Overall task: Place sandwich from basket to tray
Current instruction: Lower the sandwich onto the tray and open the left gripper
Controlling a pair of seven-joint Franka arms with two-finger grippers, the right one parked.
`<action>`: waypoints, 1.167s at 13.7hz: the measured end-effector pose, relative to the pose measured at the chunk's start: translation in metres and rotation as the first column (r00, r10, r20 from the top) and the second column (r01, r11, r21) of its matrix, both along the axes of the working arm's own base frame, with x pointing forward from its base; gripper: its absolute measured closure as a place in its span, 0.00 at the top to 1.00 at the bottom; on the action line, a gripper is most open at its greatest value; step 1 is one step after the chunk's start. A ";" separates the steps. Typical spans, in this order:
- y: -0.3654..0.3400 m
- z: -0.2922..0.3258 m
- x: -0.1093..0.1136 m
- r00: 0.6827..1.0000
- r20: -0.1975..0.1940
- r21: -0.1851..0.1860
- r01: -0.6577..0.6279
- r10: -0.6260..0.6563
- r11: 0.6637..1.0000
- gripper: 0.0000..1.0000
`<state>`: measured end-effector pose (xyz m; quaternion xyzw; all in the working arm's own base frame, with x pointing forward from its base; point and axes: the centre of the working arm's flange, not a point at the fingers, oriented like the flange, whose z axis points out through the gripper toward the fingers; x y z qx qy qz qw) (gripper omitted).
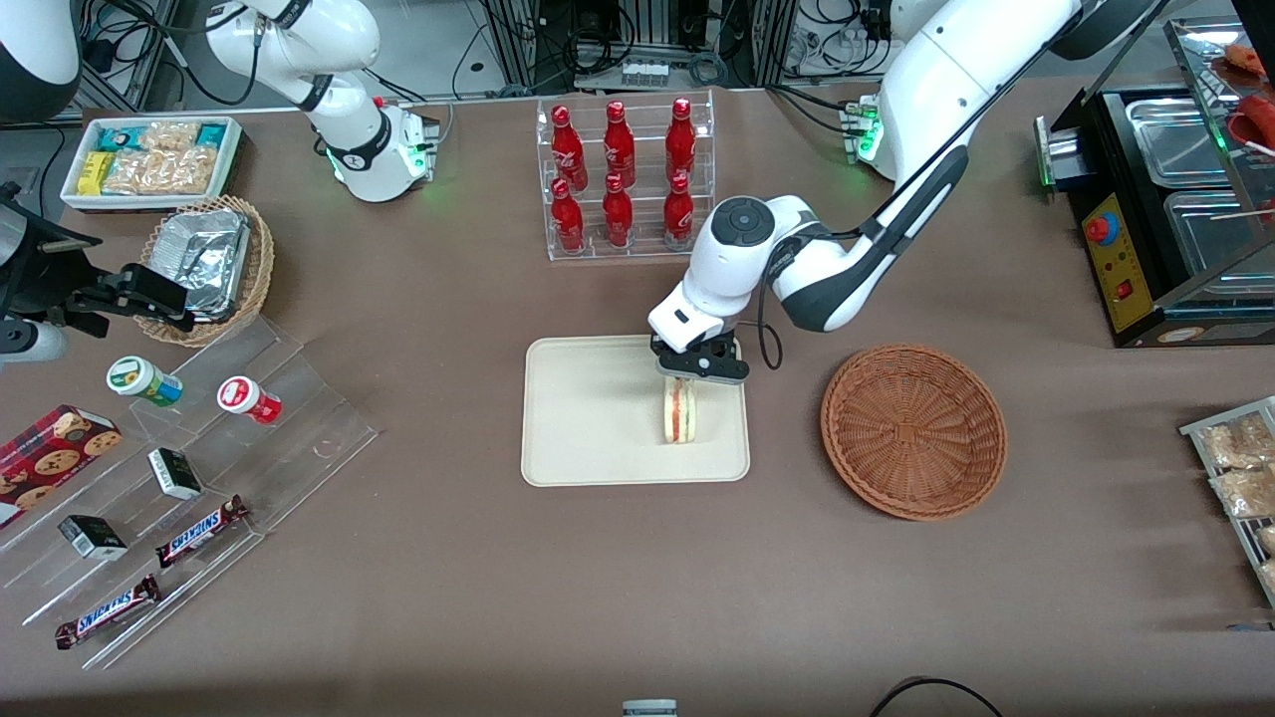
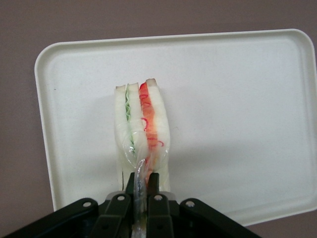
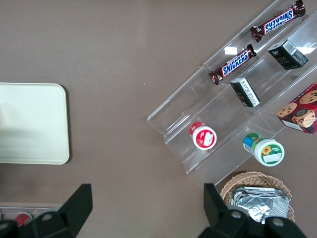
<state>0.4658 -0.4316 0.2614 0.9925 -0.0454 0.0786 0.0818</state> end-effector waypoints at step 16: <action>-0.004 -0.002 0.006 0.996 -0.003 -0.030 -0.089 0.089 0.996 0.95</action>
